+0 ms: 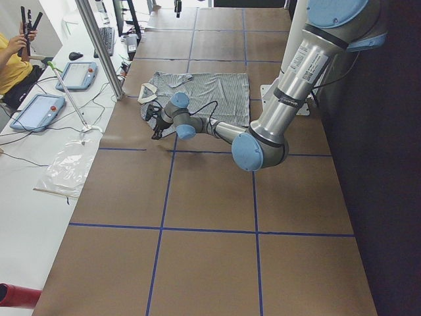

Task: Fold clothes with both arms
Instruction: 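Move the left gripper to the shirt's sleeve nearest it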

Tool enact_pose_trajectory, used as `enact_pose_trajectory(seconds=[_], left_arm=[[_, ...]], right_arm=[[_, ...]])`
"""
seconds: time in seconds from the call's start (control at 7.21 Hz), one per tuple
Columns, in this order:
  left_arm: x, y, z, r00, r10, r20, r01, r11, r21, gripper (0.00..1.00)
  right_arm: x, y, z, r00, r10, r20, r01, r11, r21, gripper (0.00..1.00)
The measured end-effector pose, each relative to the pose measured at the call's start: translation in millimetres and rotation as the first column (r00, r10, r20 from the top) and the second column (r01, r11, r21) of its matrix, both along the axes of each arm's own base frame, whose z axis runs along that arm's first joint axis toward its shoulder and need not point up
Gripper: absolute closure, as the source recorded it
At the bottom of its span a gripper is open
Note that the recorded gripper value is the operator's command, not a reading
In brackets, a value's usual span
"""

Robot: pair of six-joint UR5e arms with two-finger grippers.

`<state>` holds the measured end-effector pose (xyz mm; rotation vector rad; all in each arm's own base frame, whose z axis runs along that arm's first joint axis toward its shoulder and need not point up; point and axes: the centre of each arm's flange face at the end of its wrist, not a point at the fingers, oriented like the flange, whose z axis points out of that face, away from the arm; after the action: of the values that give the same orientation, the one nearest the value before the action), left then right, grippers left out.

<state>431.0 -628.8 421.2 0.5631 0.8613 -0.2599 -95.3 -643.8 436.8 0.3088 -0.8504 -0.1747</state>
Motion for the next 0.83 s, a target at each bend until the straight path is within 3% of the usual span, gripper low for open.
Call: enact_pose_trajectory(seconds=[0.14, 0.55, 0.83], left_arm=[[7, 3, 0, 1.0, 0.009, 0.001, -0.009, 1.0, 0.0, 0.43], [21, 14, 4, 0.999, 0.032, 0.003, -0.032, 0.999, 0.0, 0.59], [22, 15, 6, 0.999, 0.033, 0.006, -0.033, 0.999, -0.001, 0.79]], right_arm=[[0, 0, 2, 1.0, 0.0, -0.001, 0.0, 1.0, -0.002, 0.0], [1, 2, 7, 1.0, 0.002, -0.004, -0.002, 1.0, -0.01, 0.0], [1, 2, 7, 1.0, 0.002, -0.004, -0.002, 1.0, -0.011, 0.0]])
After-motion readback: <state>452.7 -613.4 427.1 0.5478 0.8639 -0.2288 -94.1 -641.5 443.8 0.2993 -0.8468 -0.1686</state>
